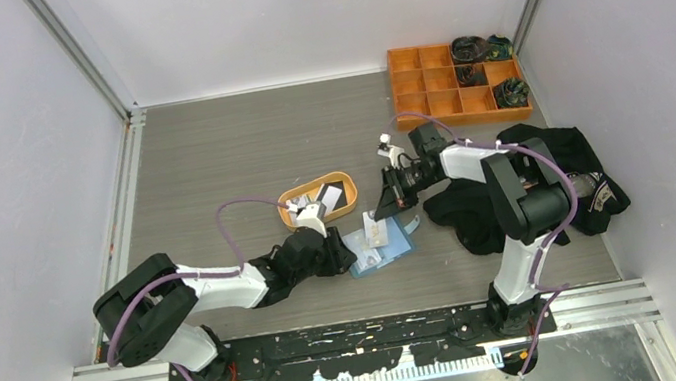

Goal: Put the credit cards into the card holder
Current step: Insert the credit card into the card holder.

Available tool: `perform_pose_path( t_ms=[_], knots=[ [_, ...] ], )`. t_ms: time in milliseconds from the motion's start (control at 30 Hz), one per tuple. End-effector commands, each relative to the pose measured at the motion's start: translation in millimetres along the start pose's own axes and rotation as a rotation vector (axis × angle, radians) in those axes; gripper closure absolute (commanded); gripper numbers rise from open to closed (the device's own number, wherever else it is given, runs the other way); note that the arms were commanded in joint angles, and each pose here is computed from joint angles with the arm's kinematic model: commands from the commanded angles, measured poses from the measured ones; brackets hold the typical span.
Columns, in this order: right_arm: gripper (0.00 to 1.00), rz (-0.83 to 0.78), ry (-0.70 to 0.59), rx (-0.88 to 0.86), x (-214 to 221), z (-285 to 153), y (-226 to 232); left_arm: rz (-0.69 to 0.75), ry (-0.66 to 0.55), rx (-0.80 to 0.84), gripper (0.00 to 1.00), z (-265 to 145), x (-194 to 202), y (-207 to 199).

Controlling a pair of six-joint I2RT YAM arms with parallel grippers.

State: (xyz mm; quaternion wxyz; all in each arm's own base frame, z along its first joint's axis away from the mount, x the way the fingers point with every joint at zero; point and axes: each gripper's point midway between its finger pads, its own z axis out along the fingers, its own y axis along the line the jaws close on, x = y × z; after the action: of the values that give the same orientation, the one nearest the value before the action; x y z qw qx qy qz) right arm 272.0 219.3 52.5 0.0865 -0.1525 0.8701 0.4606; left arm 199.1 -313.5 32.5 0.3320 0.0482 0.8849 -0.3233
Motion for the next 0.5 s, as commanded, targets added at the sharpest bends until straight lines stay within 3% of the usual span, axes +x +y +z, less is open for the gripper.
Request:
perform_pose_path(
  t_ms=[0,467],
  knots=[
    [0.99,-0.018,-0.106,0.03,-18.3,-13.6,5.9,-0.001,-0.048,0.034,0.57,-4.7,-17.0,-12.6],
    [0.99,0.014,-0.09,0.01,-18.0,-19.7,2.0,0.006,-0.024,-0.062,0.57,3.1,-19.3,-4.1]
  ],
)
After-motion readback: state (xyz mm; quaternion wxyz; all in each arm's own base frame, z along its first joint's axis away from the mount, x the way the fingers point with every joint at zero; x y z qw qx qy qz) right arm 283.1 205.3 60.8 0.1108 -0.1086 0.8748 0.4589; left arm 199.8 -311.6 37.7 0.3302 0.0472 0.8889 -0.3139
